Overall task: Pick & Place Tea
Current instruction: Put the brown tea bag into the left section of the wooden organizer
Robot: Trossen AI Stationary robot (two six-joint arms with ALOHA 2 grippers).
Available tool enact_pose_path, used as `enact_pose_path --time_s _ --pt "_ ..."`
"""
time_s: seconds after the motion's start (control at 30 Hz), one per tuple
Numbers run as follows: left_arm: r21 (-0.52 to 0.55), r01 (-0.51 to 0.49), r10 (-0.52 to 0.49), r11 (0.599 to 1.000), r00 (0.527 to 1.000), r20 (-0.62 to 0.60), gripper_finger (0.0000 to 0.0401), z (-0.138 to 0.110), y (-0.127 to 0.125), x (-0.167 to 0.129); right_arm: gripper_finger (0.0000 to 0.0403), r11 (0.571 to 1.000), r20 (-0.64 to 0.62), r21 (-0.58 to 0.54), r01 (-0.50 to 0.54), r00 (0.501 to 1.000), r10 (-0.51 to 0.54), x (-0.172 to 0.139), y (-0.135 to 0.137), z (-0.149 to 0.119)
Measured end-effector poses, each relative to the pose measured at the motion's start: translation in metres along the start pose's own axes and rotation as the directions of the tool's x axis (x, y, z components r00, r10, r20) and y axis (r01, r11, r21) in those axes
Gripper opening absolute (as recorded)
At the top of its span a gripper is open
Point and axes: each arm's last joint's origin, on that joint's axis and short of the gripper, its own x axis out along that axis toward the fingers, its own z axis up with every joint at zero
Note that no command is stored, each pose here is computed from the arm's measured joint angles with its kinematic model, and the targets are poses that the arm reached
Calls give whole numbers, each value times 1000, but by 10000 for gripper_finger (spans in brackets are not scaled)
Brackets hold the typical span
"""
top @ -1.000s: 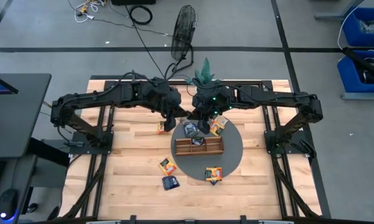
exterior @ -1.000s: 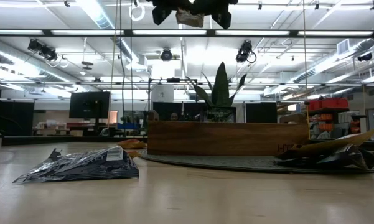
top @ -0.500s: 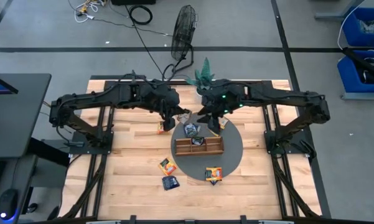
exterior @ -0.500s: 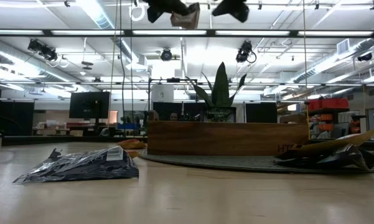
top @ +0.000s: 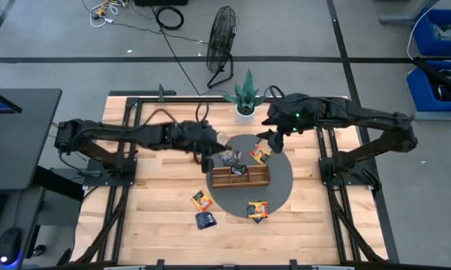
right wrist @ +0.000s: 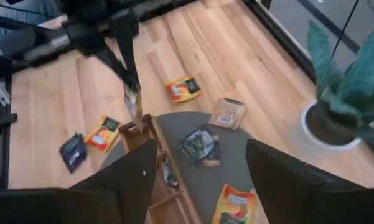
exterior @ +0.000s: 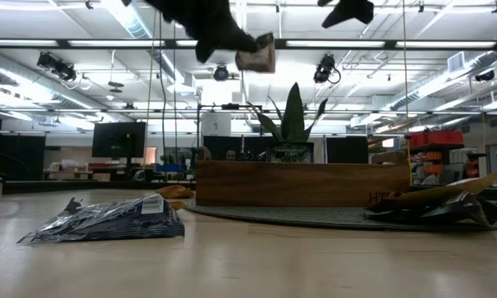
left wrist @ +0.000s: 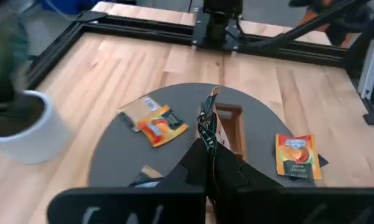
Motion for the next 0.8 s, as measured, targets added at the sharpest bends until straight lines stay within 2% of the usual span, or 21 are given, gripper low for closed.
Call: enact_pose_path --time_s 0.27,0.47,0.57,0.63,0.8 --pt "-36 -50 51 998 997 55 2 -63 -4 14 212 991 6 131 -41 999 40 36 -6 -34" --pt "-69 -53 58 996 995 75 2 -96 -6 17 199 976 43 180 -123 992 117 49 -4 -38" --pt "-89 -47 57 995 991 120 2 -102 -9 19 198 975 78 181 -131 990 119 49 -4 -35" --pt "-79 -57 64 995 994 85 2 -110 -10 23 198 974 88 181 -134 989 120 48 -4 -34" --pt "-77 -39 47 996 993 109 2 -116 -16 35 197 974 104 181 -140 987 123 48 -4 -32"
